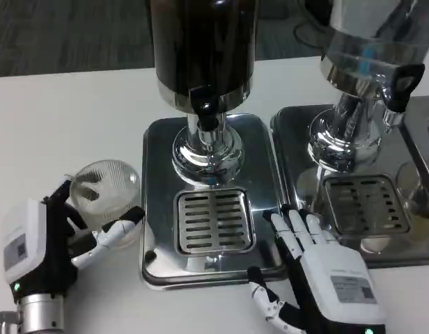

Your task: Grasp the cup under the faucet to collect the drink, then remove the cup.

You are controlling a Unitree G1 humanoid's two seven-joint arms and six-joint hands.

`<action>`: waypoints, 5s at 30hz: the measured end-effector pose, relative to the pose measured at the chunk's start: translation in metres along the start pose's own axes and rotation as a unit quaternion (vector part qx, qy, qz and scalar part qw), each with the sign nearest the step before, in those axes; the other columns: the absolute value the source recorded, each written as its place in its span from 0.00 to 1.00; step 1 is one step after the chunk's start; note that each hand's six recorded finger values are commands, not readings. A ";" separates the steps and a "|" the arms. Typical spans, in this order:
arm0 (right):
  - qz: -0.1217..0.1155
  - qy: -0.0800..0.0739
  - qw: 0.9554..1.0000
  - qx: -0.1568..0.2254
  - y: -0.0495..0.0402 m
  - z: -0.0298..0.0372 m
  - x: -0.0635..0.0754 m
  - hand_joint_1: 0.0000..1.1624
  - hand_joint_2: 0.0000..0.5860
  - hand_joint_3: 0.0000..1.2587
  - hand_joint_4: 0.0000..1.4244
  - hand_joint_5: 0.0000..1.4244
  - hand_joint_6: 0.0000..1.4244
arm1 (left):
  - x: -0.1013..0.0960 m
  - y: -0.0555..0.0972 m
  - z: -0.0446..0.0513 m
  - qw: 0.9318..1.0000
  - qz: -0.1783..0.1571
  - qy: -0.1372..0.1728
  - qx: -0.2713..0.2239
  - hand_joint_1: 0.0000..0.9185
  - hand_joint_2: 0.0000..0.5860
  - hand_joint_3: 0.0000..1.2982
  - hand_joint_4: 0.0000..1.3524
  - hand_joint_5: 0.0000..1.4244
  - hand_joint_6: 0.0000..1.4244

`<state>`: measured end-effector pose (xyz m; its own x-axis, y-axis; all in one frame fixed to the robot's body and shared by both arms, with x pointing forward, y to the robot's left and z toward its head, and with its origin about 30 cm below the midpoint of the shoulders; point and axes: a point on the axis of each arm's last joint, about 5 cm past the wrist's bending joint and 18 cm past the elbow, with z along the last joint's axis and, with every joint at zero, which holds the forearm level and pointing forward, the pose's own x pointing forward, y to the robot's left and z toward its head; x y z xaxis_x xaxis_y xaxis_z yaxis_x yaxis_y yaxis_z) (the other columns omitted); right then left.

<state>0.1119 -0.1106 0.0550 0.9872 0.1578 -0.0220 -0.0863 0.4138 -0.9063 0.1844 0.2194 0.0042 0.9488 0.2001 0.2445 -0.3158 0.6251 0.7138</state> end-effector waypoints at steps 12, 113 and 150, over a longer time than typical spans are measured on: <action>-0.006 0.001 1.000 -0.004 -0.0023 -0.0028 0.001 0.18 0.71 0.04 0.00 0.00 0.07 | -0.003 0.000 -0.0009 1.000 0.011 0.001 0.001 0.65 0.12 0.39 0.48 0.61 0.71; -0.035 -0.031 0.998 -0.050 -0.0143 -0.0085 0.009 0.21 0.71 0.04 0.00 0.00 0.04 | 0.013 -0.010 0.0254 0.994 -0.029 -0.109 0.013 0.00 0.00 0.00 0.00 0.13 0.08; -0.049 0.039 0.994 -0.090 -0.0172 -0.0132 0.013 0.15 0.66 0.01 0.00 0.00 0.01 | 0.044 0.073 0.0552 0.918 -0.090 -0.246 -0.297 0.00 0.16 0.00 0.00 0.08 0.07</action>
<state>0.1276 -0.1275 0.0648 0.9977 0.0513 0.0441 0.0296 0.2556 -0.9663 0.2025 0.2321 0.1033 0.8199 -0.2195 0.5287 0.0443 0.9452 0.3236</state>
